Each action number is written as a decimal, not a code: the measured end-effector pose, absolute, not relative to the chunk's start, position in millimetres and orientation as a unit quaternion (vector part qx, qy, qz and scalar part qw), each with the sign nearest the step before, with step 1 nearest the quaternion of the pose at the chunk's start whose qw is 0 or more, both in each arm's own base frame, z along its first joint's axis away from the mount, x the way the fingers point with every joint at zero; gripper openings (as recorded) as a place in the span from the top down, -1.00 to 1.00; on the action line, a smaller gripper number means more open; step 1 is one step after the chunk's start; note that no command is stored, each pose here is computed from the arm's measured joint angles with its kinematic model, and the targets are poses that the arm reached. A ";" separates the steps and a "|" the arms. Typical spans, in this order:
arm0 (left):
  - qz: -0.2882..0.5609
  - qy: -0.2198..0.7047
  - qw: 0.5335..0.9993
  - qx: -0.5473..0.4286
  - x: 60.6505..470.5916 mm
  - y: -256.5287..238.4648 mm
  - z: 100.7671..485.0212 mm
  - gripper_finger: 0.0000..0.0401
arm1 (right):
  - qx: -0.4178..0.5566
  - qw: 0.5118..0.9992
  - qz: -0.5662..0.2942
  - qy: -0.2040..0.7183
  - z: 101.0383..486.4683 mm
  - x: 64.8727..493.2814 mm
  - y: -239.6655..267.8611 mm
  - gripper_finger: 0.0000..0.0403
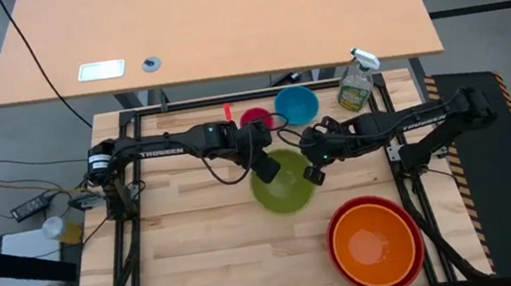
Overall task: Nest bowls inside each other
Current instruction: Stack the green bowl into the orange bowl, then stack the pink bowl into the green bowl
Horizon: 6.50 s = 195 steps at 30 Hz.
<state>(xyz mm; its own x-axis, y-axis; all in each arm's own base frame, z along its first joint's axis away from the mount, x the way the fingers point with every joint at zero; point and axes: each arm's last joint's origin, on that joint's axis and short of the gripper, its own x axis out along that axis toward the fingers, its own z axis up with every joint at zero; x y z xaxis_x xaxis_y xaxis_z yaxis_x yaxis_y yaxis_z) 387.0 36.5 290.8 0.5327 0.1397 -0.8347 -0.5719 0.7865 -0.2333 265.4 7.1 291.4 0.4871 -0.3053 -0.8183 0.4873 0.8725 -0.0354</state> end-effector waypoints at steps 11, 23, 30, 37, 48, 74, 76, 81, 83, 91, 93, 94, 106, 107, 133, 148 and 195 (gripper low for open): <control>0.205 0.464 0.830 -0.231 383.9 26.9 278.8 0.87 | 0.169 0.853 -0.228 0.438 273.2 267.6 -3.8 0.31; 0.227 0.471 0.818 -0.239 381.5 19.5 266.0 0.92 | 0.226 0.865 -0.185 0.409 250.9 272.1 7.7 0.18; 0.232 0.454 0.824 -0.247 384.2 20.3 267.5 0.89 | 0.226 0.862 -0.196 0.409 258.5 271.2 8.6 0.18; 0.217 0.411 0.844 -0.267 392.5 20.0 272.7 0.90 | 0.209 0.851 -0.222 0.427 242.8 266.7 7.2 0.19; 0.189 0.390 0.861 -0.266 397.7 17.9 276.6 0.70 | 0.200 0.848 -0.233 0.432 241.2 265.0 5.5 0.91; 0.057 0.324 0.926 -0.187 387.3 5.5 321.3 -0.27 | 0.218 0.830 -0.109 0.502 284.0 190.0 12.0 0.90; 0.066 0.328 0.926 -0.174 387.1 8.1 319.8 -0.27 | 0.221 0.844 -0.093 0.479 293.5 179.8 15.8 0.90; 0.087 0.329 0.927 -0.158 387.7 16.5 317.7 -0.27 | 0.219 0.870 -0.001 0.443 310.6 160.5 32.8 0.89; 0.090 0.329 0.927 -0.156 387.6 19.7 317.8 -0.27 | 0.213 0.865 0.040 0.453 312.0 154.7 42.0 0.89; 0.105 0.330 0.928 -0.137 388.0 25.3 316.0 -0.27 | 0.125 0.826 0.115 0.538 291.8 157.3 87.4 0.89; 0.107 0.332 0.927 -0.138 388.0 25.3 314.9 -0.27 | 0.098 0.814 0.115 0.561 282.4 161.6 98.7 0.89; 0.111 0.332 0.927 -0.137 388.0 25.5 315.0 -0.27 | 0.082 0.807 0.112 0.574 277.1 163.2 103.8 0.89; 0.146 0.361 0.912 -0.125 382.9 27.2 309.7 -0.27 | 0.050 0.755 0.055 0.651 238.7 176.5 135.3 0.65; 0.150 0.364 0.911 -0.124 382.3 27.4 309.2 -0.27 | 0.057 0.756 0.053 0.650 239.1 176.5 135.9 0.61; 0.224 0.438 0.862 -0.126 365.5 48.8 268.0 -0.27 | 0.078 0.804 0.058 0.586 285.1 133.3 97.8 0.07; 0.197 0.418 0.879 -0.113 365.6 80.7 265.5 -0.27 | 0.035 0.749 -0.040 0.661 272.5 153.6 104.5 0.07; 0.317 0.345 0.769 -0.435 339.6 213.8 150.0 0.13 | 0.097 0.850 -0.209 0.474 314.6 169.0 64.5 0.07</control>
<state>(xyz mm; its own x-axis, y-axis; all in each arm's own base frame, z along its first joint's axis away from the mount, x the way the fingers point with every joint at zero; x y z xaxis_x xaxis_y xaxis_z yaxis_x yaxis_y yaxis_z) 339.6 213.8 150.0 0.5606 0.1877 -0.8065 -0.7880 0.4205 -0.4498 169.0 64.5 314.6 0.4623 -0.2632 -0.8467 0.4476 0.8936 -0.0334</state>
